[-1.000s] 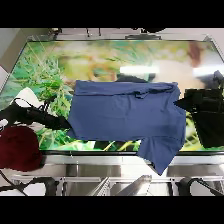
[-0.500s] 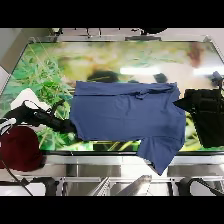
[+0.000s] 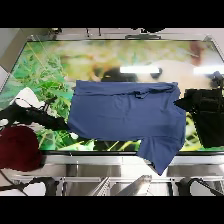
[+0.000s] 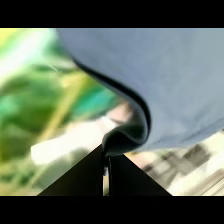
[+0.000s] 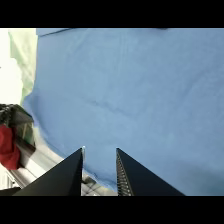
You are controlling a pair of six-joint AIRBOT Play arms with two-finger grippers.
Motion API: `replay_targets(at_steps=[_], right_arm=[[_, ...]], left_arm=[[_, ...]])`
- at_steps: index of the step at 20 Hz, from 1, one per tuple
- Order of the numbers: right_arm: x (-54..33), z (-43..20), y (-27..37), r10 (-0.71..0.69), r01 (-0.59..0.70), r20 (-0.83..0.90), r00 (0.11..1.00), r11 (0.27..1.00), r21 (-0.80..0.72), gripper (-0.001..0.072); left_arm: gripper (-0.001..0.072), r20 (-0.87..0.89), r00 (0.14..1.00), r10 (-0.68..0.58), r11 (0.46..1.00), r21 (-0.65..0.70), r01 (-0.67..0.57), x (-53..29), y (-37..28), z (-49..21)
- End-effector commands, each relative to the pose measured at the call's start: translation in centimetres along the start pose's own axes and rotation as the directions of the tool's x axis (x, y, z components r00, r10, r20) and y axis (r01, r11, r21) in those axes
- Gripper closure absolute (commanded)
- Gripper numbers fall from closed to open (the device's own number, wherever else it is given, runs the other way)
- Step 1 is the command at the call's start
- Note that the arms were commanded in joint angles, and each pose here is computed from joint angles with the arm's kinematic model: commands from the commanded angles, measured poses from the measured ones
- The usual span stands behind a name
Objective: Fold the shirts.
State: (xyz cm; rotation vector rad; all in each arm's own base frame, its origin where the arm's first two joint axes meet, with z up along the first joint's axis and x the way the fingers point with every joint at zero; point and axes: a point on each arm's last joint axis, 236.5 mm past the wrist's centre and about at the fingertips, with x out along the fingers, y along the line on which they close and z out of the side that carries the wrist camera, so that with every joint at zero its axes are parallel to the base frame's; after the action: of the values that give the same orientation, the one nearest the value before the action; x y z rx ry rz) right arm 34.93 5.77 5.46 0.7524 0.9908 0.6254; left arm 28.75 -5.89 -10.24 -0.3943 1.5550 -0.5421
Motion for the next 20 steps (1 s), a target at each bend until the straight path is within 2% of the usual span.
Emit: replay_targets(at_steps=[1, 5, 9, 10, 11, 12, 14, 18, 20], right_arm=[[0.0, -0.1, 0.0, 0.002, -0.002, -0.002, 1.000, 1.000, 0.002, 0.0463], [0.0, 0.0, 0.0, 0.001, -0.001, -0.002, 1.000, 1.000, 0.002, 0.0464], [0.0, 0.0, 0.0, 0.001, -0.001, -0.002, 1.000, 1.000, 0.002, 0.0463], [0.0, 0.0, 0.0, 0.001, -0.001, -0.002, 1.000, 1.000, 0.002, 0.0464], [0.0, 0.0, 0.0, 0.001, -0.001, -0.002, 1.000, 1.000, 0.002, 0.0464], [0.0, 0.0, 0.0, 0.001, -0.001, -0.002, 1.000, 1.000, 0.002, 0.0464], [0.0, -0.1, 0.0, 0.001, -0.001, -0.003, 1.000, 1.000, 0.002, 0.0464], [0.0, -0.1, 0.0, 0.001, -0.001, -0.002, 1.000, 1.000, 0.003, 0.0464], [0.1, -0.1, 0.0, 0.003, -0.003, -0.003, 1.000, 1.000, 0.004, 0.0462]], left_arm=[[0.0695, 0.123, 0.992, 0.013, 0.998, -0.055, -0.006, -3.1, -0.6, 1.0], [0.0686, 0.238, 0.966, 0.100, 0.992, -0.098, -0.078, -2.3, 0.9, 0.6], [0.0684, 0.218, 0.970, 0.107, 0.990, -0.115, -0.083, -0.9, 0.4, -0.4], [0.0524, 0.213, 0.972, 0.103, 0.991, -0.104, -0.083, -0.8, 0.2, -0.5], [0.0179, 0.207, 0.973, 0.101, 0.992, -0.094, -0.083, -0.6, -0.1, -0.5], [-0.0013, 0.203, 0.974, 0.100, 0.993, -0.089, -0.083, -0.5, -0.3, -0.6], [-0.0003, 0.202, 0.973, 0.113, 0.993, -0.051, -0.105, -0.5, 0.0, -0.6], [0.0008, 0.311, 0.932, 0.185, 0.982, -0.015, -0.190, -2.8, 1.7, 2.7], [0.0008, 0.250, 0.956, 0.154, 0.987, -0.004, -0.158, -1.8, 1.8, 2.4]])
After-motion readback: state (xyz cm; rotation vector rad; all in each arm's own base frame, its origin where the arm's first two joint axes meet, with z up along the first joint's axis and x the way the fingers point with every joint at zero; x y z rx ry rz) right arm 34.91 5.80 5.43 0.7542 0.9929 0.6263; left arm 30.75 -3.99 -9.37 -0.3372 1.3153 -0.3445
